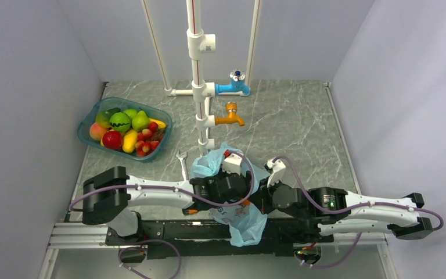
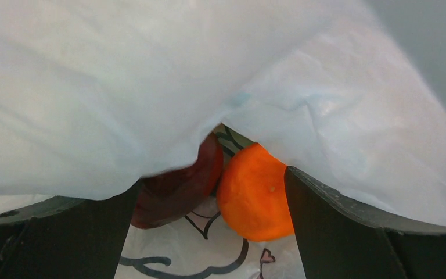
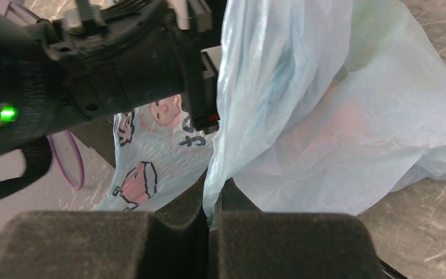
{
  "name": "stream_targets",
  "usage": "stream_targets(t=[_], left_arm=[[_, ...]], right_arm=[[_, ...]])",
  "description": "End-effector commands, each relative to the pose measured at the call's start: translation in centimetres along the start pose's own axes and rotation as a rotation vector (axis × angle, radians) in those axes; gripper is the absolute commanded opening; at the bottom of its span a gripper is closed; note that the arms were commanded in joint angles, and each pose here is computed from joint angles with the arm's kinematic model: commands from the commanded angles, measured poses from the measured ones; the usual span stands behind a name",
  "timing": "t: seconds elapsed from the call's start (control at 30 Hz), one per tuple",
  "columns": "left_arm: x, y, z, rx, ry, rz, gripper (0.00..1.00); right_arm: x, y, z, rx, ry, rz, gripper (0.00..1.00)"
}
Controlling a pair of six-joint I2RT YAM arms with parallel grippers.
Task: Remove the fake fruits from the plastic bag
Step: Take out the fake fruit from the plastic bag.
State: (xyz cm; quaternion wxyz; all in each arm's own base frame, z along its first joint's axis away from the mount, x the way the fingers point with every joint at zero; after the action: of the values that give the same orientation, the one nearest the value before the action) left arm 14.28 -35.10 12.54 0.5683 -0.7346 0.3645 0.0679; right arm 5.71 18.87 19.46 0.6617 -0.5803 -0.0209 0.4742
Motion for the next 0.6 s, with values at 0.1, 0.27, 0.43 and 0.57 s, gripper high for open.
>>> stream_targets(t=[0.1,0.27,0.43,0.57], left_arm=[[2.2,0.3,1.2,0.038,-0.102,0.002,0.99],[3.2,1.3,2.1,0.054,-0.158,0.028,0.99],[4.2,1.6,2.5,0.056,-0.190,0.032,0.99],[4.1,1.2,2.4,0.043,-0.199,0.011,0.73]], right_arm=[[-0.8,-0.7,0.1,0.017,-0.030,-0.031,0.00],[-0.8,-0.6,0.1,0.018,-0.035,-0.031,0.00],[-0.6,-0.4,0.3,0.011,-0.038,-0.020,0.00],[-0.5,-0.3,0.5,0.010,-0.047,-0.014,0.00]])
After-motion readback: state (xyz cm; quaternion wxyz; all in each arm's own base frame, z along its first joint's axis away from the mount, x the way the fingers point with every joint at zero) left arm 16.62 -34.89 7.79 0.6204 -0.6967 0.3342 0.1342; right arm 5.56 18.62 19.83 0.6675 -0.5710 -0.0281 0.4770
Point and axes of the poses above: each gripper's point midway between its finger pads, its own x axis out along the fingers, its own z axis along the line the jaws close on, y = z × x, the point moved 4 cm from there along -x, back along the fingers, and after that the axes turned 7 degrees about -x, right-handed, at the moved point
